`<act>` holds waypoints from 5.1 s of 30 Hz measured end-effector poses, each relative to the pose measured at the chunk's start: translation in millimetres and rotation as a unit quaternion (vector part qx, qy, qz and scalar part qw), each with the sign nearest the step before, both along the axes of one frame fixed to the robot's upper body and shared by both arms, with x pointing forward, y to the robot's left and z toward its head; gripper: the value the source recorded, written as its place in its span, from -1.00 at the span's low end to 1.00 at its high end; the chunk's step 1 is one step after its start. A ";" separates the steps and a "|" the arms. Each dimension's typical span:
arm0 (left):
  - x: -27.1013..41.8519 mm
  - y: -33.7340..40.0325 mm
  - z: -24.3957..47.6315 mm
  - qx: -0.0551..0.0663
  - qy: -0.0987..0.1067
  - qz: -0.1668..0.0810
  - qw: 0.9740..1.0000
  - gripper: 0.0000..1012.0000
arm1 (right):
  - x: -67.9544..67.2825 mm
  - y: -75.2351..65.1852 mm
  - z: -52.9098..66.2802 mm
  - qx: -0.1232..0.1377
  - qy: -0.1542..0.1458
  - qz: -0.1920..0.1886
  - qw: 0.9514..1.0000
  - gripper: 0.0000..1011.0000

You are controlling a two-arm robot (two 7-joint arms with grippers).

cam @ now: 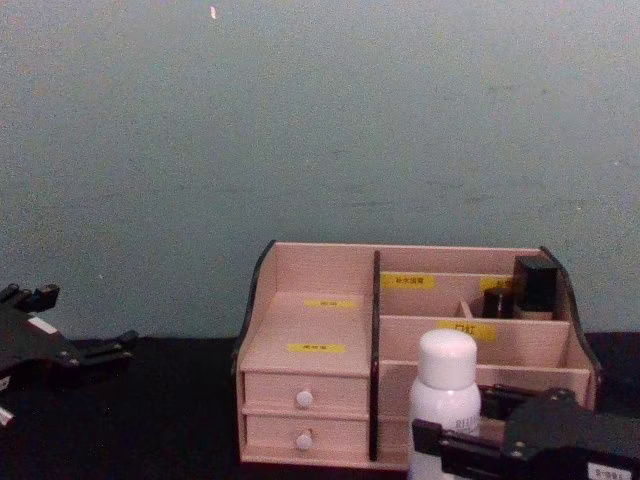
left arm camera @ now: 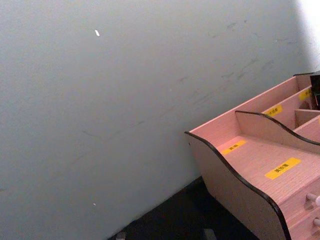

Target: Pick up the facial cleanser and watermelon frost from the table and place them into the tiered storage box.

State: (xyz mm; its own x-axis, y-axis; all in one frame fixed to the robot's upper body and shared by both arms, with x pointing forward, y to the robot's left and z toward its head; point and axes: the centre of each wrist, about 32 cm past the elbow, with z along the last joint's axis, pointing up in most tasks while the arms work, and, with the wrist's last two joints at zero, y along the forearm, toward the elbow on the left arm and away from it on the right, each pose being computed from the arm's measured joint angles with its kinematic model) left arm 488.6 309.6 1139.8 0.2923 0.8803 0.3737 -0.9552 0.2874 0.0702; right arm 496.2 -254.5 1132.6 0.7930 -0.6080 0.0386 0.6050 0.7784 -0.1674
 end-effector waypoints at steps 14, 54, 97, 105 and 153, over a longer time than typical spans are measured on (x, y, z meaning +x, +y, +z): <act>0.0 0.0 0.0 0.000 0.000 0.000 1.000 0.98 | -0.8 -5.2 11.2 0.018 -0.007 0.011 1.000 0.17; 0.0 0.0 0.0 0.000 0.000 0.000 1.000 0.98 | 88.1 15.3 78.9 0.036 -0.082 -0.130 0.987 0.17; 0.0 0.0 0.0 0.000 0.000 0.000 1.000 0.98 | 97.6 21.3 55.2 -0.014 -0.037 -0.123 0.992 0.17; 0.0 0.0 0.0 0.000 0.000 0.000 1.000 0.98 | 97.2 20.7 54.2 -0.019 -0.033 -0.126 0.991 0.17; 0.0 0.0 0.0 0.000 0.000 0.000 1.000 0.98 | 82.8 18.0 64.4 0.001 -0.071 -0.132 0.989 0.98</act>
State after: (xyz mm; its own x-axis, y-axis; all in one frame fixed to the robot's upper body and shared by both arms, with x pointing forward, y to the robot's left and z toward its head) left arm 488.6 309.7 1139.8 0.2923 0.8803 0.3737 -0.9552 0.2874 0.0703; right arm 579.0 -236.4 1197.0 0.5940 -0.7929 0.1359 0.8039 0.5912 -0.0649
